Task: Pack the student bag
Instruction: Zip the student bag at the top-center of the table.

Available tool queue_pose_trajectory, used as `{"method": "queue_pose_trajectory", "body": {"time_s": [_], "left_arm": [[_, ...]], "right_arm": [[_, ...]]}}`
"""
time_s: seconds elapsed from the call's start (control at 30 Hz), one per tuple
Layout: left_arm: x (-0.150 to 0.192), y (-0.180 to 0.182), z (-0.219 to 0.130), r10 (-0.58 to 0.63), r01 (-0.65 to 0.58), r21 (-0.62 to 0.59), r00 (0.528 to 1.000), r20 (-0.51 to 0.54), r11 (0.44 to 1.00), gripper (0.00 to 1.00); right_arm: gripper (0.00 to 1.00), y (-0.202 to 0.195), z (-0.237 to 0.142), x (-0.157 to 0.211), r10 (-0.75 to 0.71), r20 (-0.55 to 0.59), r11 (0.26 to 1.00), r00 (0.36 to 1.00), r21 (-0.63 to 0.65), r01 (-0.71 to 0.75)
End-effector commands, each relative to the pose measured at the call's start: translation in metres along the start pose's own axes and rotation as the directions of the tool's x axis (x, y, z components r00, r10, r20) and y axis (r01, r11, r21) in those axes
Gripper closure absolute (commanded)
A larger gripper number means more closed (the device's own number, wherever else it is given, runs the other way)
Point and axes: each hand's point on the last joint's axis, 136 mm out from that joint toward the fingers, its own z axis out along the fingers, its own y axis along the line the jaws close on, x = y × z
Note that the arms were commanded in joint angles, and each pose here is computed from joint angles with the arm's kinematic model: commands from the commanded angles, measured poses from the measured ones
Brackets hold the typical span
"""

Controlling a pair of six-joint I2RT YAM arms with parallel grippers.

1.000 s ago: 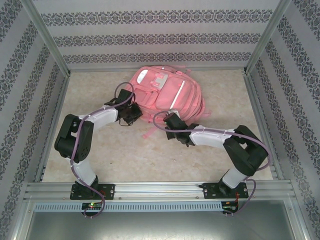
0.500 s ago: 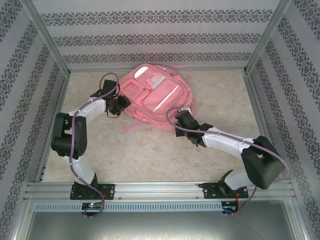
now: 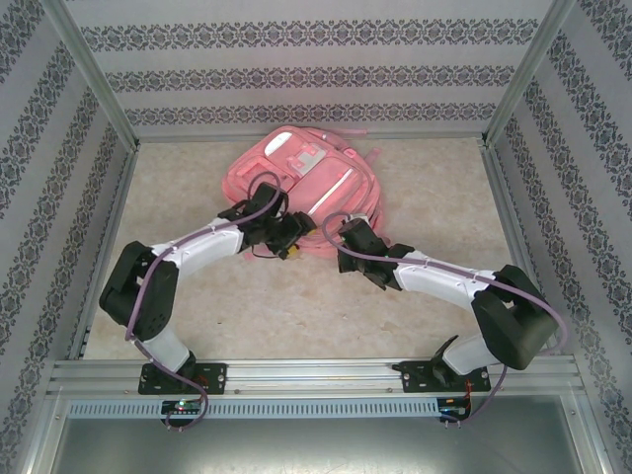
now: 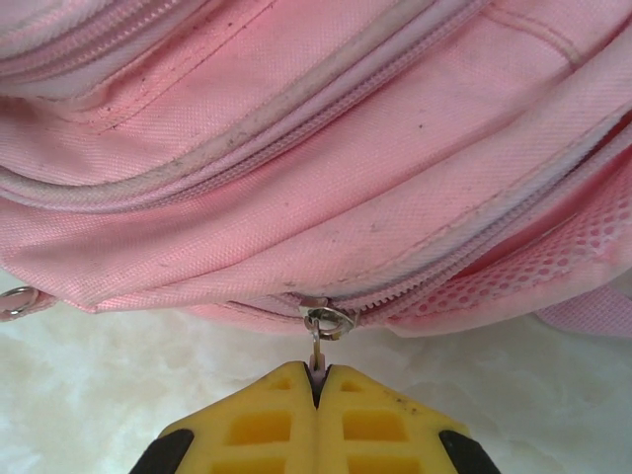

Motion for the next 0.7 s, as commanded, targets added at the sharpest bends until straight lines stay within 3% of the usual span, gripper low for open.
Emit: {"method": "queue_pose_trajectory", "body": {"time_s": [0.0,0.27,0.37,0.5,0.57,0.6,0.67], "left_arm": [[0.002,-0.034,0.011,-0.12,0.118,0.137,0.993,0.007,0.984,0.3],[0.012,-0.026,0.052,-0.234,0.232,0.115,0.972,0.004,0.966,0.3],[0.007,-0.017,0.059,-0.258,0.254,0.086,0.965,0.046,0.964,0.36],[-0.003,0.0,0.057,-0.257,0.256,0.027,0.959,0.121,0.966,0.79],[-0.004,0.007,0.051,-0.245,0.249,-0.009,0.96,0.136,0.969,0.95],[-0.005,0.013,0.045,-0.239,0.247,-0.036,0.96,0.148,0.968,1.0],[-0.007,0.025,0.03,-0.221,0.239,-0.088,0.958,0.181,0.967,1.0]], "right_arm": [[1.0,0.016,-0.001,-0.004,0.01,0.009,0.998,1.0,-0.06,-0.01],[1.0,0.015,-0.005,-0.001,-0.002,0.017,0.997,1.0,-0.075,0.004],[1.0,0.016,-0.005,-0.003,0.002,0.02,0.996,1.0,-0.087,0.0],[1.0,0.017,-0.003,-0.003,-0.005,0.016,0.996,1.0,-0.092,0.007],[1.0,0.015,-0.001,-0.001,-0.015,0.012,0.997,1.0,-0.079,0.016],[1.0,0.012,0.001,-0.001,-0.021,0.01,0.998,1.0,-0.065,0.022],[1.0,0.003,0.003,0.0,-0.031,0.004,0.999,1.0,-0.032,0.031]]}}
